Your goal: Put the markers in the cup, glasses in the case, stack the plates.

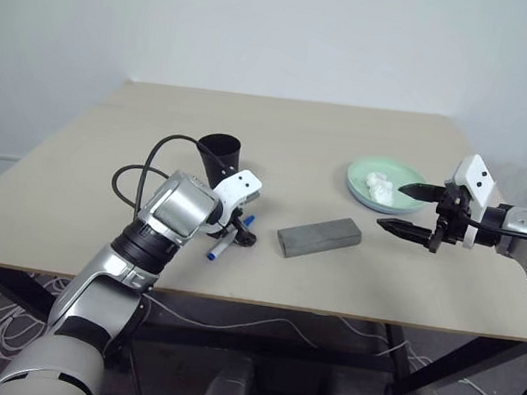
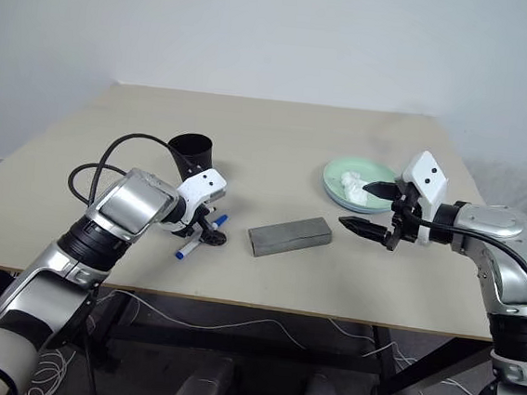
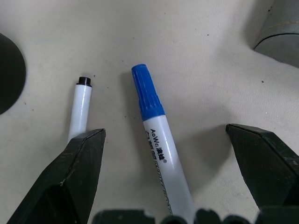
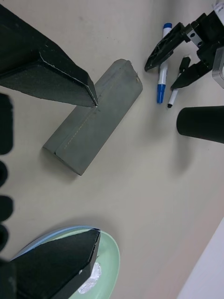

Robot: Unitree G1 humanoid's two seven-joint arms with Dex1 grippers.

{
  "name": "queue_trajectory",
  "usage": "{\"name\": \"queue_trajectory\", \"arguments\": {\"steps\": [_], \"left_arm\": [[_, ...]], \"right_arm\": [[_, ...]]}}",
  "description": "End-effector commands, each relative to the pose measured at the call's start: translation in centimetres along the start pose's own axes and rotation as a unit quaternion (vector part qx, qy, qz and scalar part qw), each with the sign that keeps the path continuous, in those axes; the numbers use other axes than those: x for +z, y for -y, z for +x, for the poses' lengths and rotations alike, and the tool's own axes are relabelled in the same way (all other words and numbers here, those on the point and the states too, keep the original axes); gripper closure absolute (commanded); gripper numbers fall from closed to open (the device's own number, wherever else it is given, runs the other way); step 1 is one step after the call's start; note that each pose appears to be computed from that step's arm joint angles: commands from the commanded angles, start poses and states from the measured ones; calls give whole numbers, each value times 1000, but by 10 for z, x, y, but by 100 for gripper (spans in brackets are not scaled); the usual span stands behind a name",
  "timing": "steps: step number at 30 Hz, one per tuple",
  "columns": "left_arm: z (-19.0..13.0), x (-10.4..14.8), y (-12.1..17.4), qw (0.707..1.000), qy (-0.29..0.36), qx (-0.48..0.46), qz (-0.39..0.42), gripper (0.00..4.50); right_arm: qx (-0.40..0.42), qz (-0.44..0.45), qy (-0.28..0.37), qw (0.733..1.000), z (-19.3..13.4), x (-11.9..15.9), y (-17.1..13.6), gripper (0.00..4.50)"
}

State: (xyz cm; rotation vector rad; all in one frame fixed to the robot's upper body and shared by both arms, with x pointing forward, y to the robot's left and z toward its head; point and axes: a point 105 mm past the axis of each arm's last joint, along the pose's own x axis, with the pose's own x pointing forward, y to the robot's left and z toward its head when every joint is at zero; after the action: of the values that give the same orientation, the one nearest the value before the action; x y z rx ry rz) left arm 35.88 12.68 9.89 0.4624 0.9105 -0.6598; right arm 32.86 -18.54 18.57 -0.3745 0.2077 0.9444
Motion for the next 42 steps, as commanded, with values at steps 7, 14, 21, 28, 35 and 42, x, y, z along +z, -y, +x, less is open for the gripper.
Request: {"name": "queue_trajectory", "arguments": {"steps": [7,14,21,28,35,42], "left_arm": [[6,-7,5,1000,-17,-14,-8,195],[8,-8,4,1000,-21,-9,4,431],[0,24,1,997,67,3,26,440],[-63,121,-16,943,331,19,-5,440],[-122,160,-62,849,508,145,-5,440],[-134,147,-100,780,563,274,1,440]], "right_arm": [[-5,-24,22,999,-2,15,1,0],[-6,-23,24,999,-2,15,1,0],[-7,-21,25,999,-2,15,0,0],[-4,-21,25,999,-1,15,0,0],[-3,-21,27,999,1,16,0,0],[-1,-21,29,999,1,16,-1,0]]}}
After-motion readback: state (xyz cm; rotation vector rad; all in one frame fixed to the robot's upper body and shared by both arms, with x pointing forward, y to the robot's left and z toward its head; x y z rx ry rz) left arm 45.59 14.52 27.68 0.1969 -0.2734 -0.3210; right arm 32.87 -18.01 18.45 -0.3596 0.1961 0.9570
